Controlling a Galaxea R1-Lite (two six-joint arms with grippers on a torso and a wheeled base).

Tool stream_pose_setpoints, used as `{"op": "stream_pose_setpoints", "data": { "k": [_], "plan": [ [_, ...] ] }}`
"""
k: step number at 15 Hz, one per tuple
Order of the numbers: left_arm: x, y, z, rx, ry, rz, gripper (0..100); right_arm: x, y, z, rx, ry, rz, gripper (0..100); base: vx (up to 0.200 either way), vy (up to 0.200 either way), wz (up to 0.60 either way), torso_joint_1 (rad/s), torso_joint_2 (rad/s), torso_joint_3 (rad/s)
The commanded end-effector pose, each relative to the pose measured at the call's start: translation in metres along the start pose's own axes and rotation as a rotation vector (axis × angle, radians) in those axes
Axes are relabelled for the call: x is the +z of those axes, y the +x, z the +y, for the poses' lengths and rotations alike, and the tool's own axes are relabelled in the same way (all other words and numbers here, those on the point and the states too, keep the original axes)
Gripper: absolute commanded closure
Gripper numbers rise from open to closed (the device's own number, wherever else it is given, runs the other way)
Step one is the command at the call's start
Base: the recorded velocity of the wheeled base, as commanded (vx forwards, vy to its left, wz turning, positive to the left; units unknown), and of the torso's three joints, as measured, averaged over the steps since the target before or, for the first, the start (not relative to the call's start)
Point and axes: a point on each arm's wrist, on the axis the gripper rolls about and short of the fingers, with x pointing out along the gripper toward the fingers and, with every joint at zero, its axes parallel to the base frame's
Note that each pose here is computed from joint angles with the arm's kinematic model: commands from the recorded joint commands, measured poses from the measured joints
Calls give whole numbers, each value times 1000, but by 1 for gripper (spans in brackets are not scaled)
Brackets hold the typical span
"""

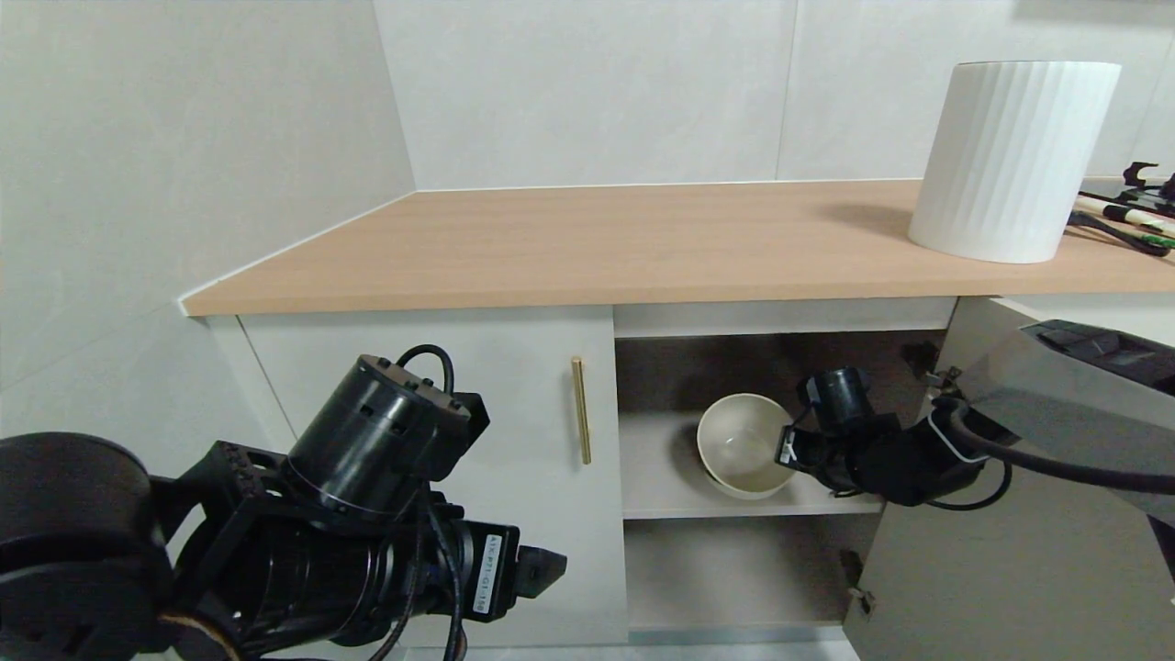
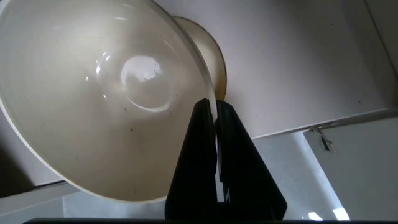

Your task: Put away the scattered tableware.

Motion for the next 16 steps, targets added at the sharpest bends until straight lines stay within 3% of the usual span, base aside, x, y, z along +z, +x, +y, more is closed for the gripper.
{"op": "stream_pose_setpoints", "data": {
  "k": [1, 4, 5, 13, 16],
  "plan": [
    [0, 0, 0, 1, -2, -1, 0, -2, 3, -1, -4, -1, 5, 100, 0, 0, 0, 0, 0, 0],
    [0, 0, 0, 1, -2, -1, 0, -2, 3, -1, -4, -1, 7, 100, 0, 0, 0, 0, 0, 0],
    [0, 0, 1, 2, -2, 0, 0, -2, 3, -1, -4, -1, 7, 0, 0, 0, 0, 0, 0, 0],
    [2, -3, 2, 1, -8, -15, 0, -2, 0, -1, -2, 0, 4, 0, 0, 0, 0, 0, 0, 0],
    [11, -36, 16, -14, -68, -135, 0, 5, -41, -1, 28, -11, 0, 0, 0, 0, 0, 0, 0, 0]
  ]
}}
